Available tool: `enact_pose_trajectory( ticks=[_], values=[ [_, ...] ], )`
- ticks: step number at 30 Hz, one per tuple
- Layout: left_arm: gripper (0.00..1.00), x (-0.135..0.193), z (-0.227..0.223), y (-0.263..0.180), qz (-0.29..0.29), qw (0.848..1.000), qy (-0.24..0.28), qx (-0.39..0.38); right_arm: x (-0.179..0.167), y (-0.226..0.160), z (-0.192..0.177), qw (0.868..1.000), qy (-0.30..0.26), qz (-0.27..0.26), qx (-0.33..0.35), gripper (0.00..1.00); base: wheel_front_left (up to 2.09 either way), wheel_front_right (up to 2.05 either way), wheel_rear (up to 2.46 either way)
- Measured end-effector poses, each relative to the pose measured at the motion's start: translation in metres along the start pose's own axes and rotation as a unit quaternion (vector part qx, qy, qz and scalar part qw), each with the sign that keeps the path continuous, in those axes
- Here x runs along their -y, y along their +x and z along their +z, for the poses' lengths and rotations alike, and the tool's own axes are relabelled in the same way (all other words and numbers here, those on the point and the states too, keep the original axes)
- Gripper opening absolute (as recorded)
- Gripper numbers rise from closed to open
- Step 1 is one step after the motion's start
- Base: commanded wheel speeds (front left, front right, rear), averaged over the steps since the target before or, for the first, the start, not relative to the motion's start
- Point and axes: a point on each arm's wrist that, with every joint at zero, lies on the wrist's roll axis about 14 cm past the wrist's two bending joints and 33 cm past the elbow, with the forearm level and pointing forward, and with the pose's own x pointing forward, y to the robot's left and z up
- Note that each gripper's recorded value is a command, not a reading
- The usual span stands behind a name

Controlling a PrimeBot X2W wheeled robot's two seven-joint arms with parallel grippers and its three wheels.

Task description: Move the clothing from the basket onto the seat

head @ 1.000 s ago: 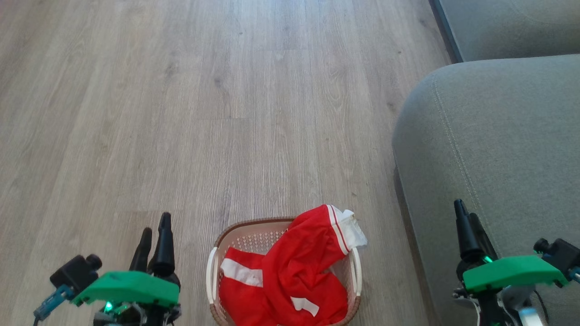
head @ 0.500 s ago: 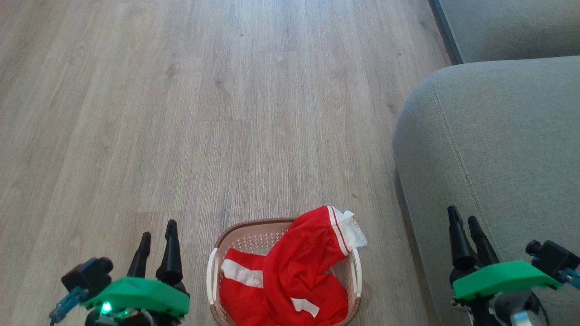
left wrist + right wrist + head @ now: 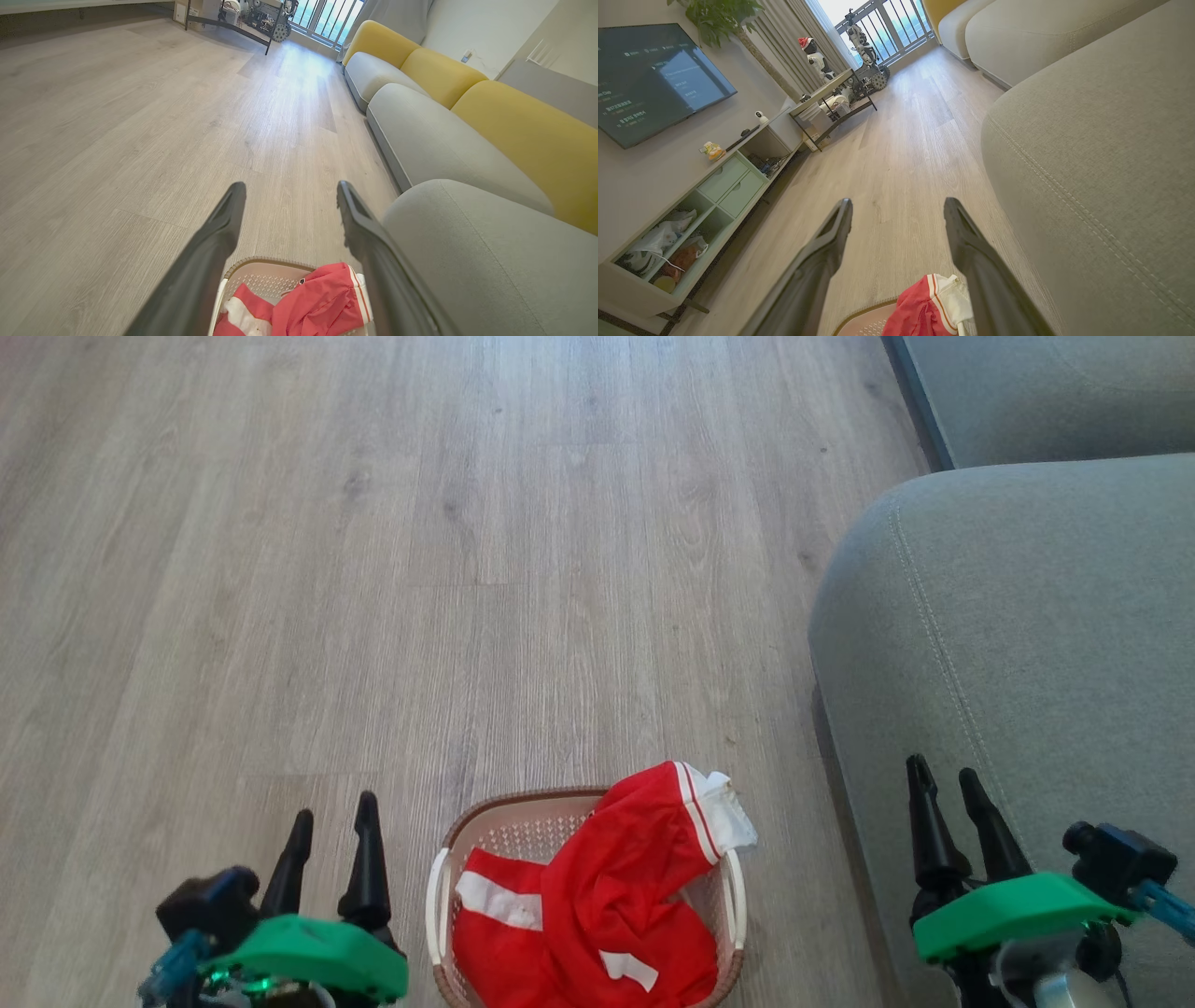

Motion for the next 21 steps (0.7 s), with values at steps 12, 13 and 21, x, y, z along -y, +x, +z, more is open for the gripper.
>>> enact_pose_trajectory(
  ticks=[12,13,21],
  values=[
    [1.00,0.004,-0.002,-0.007,-0.007,0.997,0.079,0.012,-0.011,0.000,0.002,0.997,-0.074,0.023,0.010,1.00,0.00,0.00,0.00],
    [1.00,0.004,-0.002,-0.007,-0.007,0.997,0.079,0.012,-0.011,0.000,0.002,0.997,-0.074,0.023,0.010,1.00,0.00,0.00,0.00],
    [1.00,0.006,-0.002,-0.010,-0.012,0.992,0.125,0.024,-0.020,0.000,0.003,0.992,-0.118,0.042,0.016,1.00,0.00,0.00,0.00]
  ],
)
